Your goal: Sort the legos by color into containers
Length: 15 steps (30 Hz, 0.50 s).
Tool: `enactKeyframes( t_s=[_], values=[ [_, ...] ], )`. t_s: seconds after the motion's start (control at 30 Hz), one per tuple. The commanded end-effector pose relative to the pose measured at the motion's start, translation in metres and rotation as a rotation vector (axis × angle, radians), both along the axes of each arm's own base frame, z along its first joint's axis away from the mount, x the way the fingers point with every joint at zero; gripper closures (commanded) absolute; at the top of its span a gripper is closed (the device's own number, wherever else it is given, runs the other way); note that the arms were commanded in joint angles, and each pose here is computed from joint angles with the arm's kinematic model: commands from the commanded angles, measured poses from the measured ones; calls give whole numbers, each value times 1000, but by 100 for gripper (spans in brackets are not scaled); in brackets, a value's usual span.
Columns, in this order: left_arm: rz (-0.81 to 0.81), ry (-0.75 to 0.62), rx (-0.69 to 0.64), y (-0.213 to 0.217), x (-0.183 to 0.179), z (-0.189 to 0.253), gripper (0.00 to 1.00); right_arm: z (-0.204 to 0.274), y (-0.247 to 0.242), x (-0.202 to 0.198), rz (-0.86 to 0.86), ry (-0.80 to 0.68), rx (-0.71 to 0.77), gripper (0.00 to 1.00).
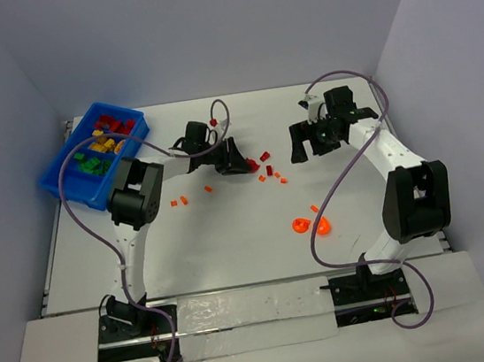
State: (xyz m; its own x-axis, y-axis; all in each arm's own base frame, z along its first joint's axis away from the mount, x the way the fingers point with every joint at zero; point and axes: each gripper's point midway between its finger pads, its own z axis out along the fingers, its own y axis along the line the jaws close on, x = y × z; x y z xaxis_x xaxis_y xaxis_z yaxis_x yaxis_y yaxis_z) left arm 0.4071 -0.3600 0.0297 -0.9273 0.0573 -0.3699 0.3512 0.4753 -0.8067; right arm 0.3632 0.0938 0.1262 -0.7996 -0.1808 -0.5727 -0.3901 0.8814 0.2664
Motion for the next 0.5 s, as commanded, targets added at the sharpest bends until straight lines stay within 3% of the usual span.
enactKeyframes(
  t_s=[0.0,0.47],
  values=[
    [58,18,34,6,7,-12,55,14,-3,11,-11,-54,2,0],
    [117,21,15,8,31,-12,62,11,-3,8,-7,-51,-2,0]
  ],
)
